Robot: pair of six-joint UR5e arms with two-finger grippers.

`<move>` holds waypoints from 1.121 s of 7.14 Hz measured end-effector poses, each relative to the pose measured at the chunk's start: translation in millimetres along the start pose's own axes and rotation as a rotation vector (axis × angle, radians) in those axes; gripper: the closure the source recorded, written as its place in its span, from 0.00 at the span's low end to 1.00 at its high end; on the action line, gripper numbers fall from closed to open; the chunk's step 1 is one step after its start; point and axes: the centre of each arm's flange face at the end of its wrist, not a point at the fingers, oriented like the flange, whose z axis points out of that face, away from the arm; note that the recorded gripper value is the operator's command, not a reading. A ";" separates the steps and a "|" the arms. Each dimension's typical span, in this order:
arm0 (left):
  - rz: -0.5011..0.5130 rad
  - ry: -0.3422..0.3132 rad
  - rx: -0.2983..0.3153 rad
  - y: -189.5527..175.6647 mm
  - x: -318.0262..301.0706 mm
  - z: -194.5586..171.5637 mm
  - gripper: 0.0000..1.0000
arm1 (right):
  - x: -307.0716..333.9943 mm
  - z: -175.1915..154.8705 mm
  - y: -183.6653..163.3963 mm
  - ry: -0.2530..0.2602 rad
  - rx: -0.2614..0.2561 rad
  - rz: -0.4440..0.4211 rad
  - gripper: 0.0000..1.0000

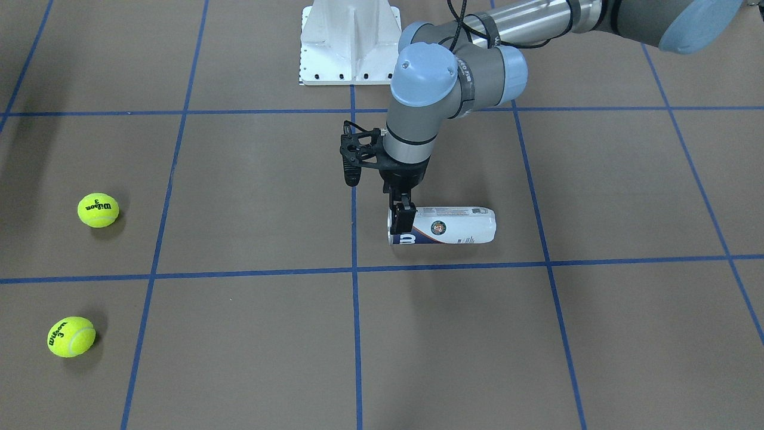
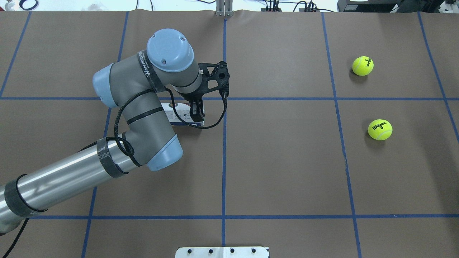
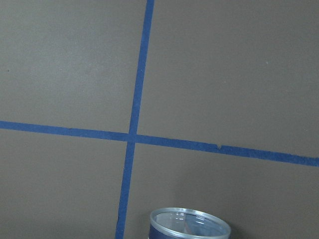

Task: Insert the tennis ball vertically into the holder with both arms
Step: 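Close the left gripper around the can's open end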

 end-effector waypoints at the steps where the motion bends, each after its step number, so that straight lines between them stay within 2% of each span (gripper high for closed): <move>1: 0.015 -0.010 -0.014 -0.4 -3.1 5.3 0.01 | 0.0 0.0 0.0 0.000 0.000 0.000 0.00; 4: 0.036 -0.037 -0.052 -1.7 -4.6 20.4 0.06 | 1.4 1.5 0.2 0.000 -0.003 0.003 0.00; 8: 0.057 -0.042 -0.075 -8.6 14.7 36.8 0.04 | 1.8 2.0 0.3 -0.001 -0.004 0.005 0.00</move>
